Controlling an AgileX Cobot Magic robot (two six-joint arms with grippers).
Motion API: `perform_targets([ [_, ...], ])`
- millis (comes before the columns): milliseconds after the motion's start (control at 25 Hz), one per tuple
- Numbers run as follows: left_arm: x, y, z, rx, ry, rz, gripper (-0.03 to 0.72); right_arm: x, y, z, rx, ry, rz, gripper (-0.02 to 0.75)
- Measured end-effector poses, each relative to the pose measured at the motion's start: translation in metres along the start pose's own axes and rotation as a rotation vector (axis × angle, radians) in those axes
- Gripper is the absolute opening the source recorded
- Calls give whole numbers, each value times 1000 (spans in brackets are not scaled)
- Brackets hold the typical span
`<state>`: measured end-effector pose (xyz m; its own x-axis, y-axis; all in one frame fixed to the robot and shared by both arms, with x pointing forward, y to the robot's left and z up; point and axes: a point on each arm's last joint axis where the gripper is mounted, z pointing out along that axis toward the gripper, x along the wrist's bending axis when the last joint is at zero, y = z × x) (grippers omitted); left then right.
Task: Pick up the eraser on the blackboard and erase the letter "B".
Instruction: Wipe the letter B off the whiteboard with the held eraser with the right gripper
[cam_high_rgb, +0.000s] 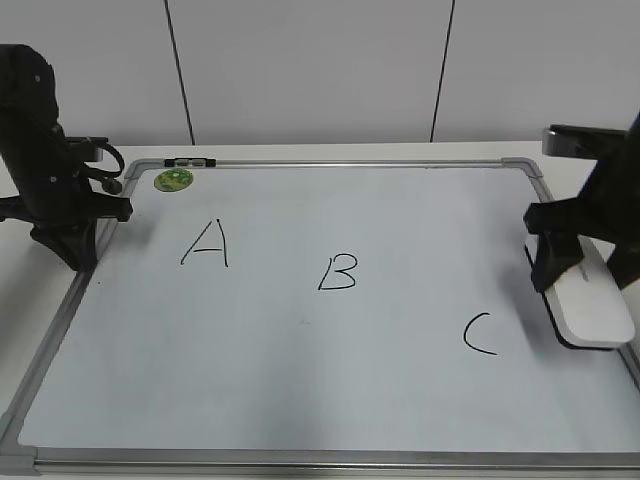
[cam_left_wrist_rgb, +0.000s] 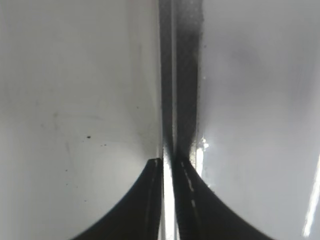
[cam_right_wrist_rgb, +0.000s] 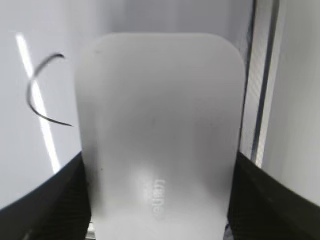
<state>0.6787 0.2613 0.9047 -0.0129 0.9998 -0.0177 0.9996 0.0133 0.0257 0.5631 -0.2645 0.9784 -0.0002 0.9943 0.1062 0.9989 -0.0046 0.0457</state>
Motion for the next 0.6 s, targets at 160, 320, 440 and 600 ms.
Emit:
perform_targets([
  [160,0,0,0,0,0,0,73,22,25,-10,-2,7,-70,524],
  [320,0,0,0,0,-3,-2,73,57,47,0,37,-11,-173,523],
  [440,0,0,0,0,-3,-2,73,84,66,4,21,-6,-229,523],
  [600,0,0,0,0,-3,-2,73,113,89,19,-9,-20,-280,523],
])
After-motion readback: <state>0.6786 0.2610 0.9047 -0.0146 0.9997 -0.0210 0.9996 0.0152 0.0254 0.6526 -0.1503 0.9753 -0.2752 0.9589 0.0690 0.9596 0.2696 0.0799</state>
